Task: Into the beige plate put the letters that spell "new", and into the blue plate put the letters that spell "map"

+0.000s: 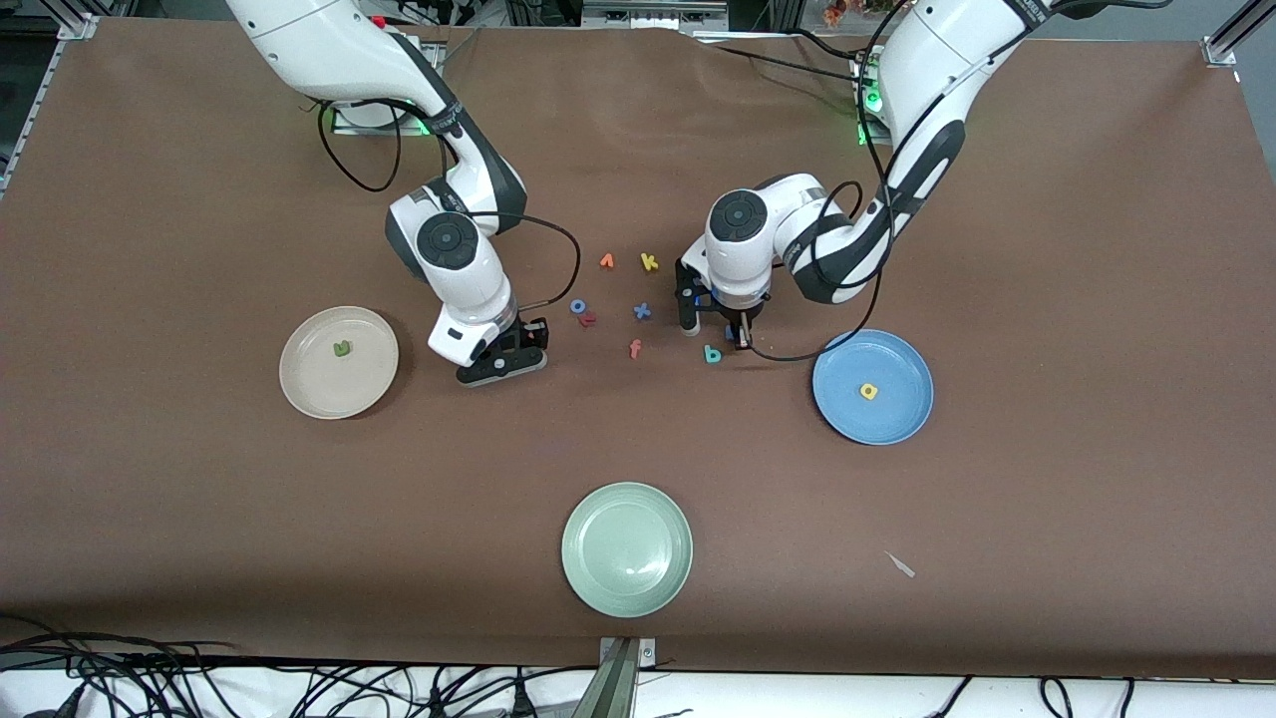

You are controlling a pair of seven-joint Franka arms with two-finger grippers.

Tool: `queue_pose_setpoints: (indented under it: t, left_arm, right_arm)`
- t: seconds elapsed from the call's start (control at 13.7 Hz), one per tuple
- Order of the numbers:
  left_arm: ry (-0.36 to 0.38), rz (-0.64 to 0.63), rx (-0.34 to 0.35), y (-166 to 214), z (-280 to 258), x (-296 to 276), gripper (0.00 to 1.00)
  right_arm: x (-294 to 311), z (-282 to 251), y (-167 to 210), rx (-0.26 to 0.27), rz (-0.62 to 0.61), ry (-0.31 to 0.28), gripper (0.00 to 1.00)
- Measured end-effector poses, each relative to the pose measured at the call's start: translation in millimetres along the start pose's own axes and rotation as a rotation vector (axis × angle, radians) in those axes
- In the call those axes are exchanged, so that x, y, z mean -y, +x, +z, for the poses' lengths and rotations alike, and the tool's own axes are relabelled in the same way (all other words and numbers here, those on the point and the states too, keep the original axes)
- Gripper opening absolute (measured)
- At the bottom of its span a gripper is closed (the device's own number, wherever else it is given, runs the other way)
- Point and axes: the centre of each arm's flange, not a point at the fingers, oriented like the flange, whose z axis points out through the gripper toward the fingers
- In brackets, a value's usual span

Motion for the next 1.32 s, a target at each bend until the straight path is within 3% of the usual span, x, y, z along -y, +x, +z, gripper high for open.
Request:
queue_pose_setpoints:
  t: [0.29,0.51,0.8,0.95,1.24,1.32]
  left_arm:
    - [-0.024,0.021,0.064,-27,-45,31,0.27]
    - [-0.049,0.055,0.092,-86,-72,80,0.27]
    - [-0.090,0.009,0.093,-185,-54,134,0.27]
    - [-0.101,-0.011,0.077,-199,-37,140,0.28]
    - [-0.108,-0.032,0.068,-199,-24,141,0.63]
    - [-0.104,-0.056,0.067,-200,-26,143,0.72]
  right_arm:
    - [-10,9,-5,-0.017,-0.051,0.000,0.60]
    - [-30,14,-6,-0.020,-0.084,-0.017,0.60]
    - [-32,20,-13,-0.037,-0.085,-0.010,0.60]
    - [-32,20,-13,-0.040,-0.086,-0.009,0.60]
    - [-32,29,-21,-0.064,-0.087,0.003,0.57]
    - [-32,28,-20,-0.068,-0.087,0.004,0.49]
